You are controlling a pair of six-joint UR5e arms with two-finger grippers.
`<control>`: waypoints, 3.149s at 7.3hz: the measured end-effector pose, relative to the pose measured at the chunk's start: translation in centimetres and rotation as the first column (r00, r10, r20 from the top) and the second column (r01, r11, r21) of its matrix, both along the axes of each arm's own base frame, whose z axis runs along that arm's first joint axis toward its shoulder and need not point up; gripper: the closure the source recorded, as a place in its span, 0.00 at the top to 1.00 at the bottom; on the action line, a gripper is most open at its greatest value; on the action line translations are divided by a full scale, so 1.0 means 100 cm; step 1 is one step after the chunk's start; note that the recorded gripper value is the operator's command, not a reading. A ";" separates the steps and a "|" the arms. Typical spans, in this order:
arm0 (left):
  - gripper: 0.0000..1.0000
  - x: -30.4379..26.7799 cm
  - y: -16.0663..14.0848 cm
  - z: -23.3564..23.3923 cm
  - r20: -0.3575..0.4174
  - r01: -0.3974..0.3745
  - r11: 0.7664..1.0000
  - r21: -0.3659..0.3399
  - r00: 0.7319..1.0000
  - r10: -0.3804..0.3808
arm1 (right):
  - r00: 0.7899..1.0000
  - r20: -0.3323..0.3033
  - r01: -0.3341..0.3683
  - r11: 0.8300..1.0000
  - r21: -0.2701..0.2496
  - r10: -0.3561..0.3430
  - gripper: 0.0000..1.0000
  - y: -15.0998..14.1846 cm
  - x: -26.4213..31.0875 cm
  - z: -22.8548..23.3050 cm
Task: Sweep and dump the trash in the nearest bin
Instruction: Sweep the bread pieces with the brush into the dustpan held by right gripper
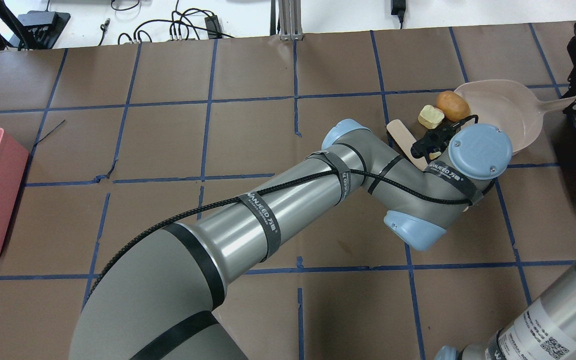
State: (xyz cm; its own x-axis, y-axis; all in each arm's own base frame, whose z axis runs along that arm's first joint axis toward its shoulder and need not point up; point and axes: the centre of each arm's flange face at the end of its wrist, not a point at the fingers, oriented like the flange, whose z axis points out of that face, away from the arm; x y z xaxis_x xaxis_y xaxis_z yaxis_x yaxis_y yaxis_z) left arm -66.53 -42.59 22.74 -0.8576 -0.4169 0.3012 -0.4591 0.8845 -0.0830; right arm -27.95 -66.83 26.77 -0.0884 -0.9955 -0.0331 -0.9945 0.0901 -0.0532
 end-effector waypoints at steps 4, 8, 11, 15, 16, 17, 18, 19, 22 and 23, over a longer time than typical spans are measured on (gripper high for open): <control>0.08 -0.027 0.002 -0.007 0.010 0.017 0.999 -0.028 1.000 -0.016 | 1.000 0.000 0.006 1.000 0.001 -0.006 0.00 0.000 0.001 -0.001; 0.08 -0.042 -0.010 -0.008 0.011 0.036 0.998 -0.055 0.999 -0.035 | 1.000 0.001 0.008 1.000 0.000 -0.008 0.00 0.000 0.001 0.000; 0.08 -0.051 -0.022 -0.015 0.035 0.091 0.991 -0.095 0.996 -0.088 | 1.000 0.008 0.004 1.000 -0.002 -0.004 0.00 -0.002 0.007 -0.002; 0.08 -0.050 -0.026 -0.019 0.086 0.168 0.977 -0.130 0.984 -0.157 | 1.000 0.008 -0.005 1.000 -0.005 0.005 0.00 -0.005 0.014 -0.001; 0.08 -0.050 -0.027 -0.023 0.098 0.179 0.975 -0.133 0.981 -0.167 | 1.000 0.009 -0.005 1.000 -0.004 0.006 0.00 -0.005 0.014 -0.002; 0.08 -0.050 -0.028 -0.022 0.103 0.189 0.972 -0.137 0.979 -0.176 | 1.000 0.011 -0.006 1.000 -0.004 0.006 0.00 -0.005 0.014 -0.002; 0.08 -0.053 -0.029 -0.019 0.099 0.192 0.971 -0.145 0.979 -0.179 | 1.000 0.016 -0.007 1.000 -0.006 0.007 0.00 -0.006 0.016 -0.002; 0.08 -0.057 -0.032 -0.017 0.092 0.193 0.969 -0.154 0.979 -0.180 | 1.000 0.023 -0.008 1.000 -0.010 0.008 0.00 -0.007 0.018 -0.003; 0.08 -0.067 -0.040 -0.030 0.099 0.228 0.959 -0.166 0.972 -0.214 | 0.997 0.077 -0.013 1.000 -0.023 0.015 0.00 -0.009 0.030 -0.008; 0.08 -0.068 -0.040 -0.030 0.099 0.235 0.957 -0.169 0.970 -0.221 | 0.996 0.089 -0.027 0.999 -0.026 0.029 0.00 -0.012 0.041 -0.009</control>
State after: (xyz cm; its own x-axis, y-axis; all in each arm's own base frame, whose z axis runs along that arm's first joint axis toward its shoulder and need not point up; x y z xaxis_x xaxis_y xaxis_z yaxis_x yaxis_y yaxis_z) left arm -73.36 -46.63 19.77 -0.9475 -0.1536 0.2805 -0.2330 0.9324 -0.2764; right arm -23.86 -68.06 25.86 -0.0586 -0.9982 -0.0151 -0.9877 0.0602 -0.1442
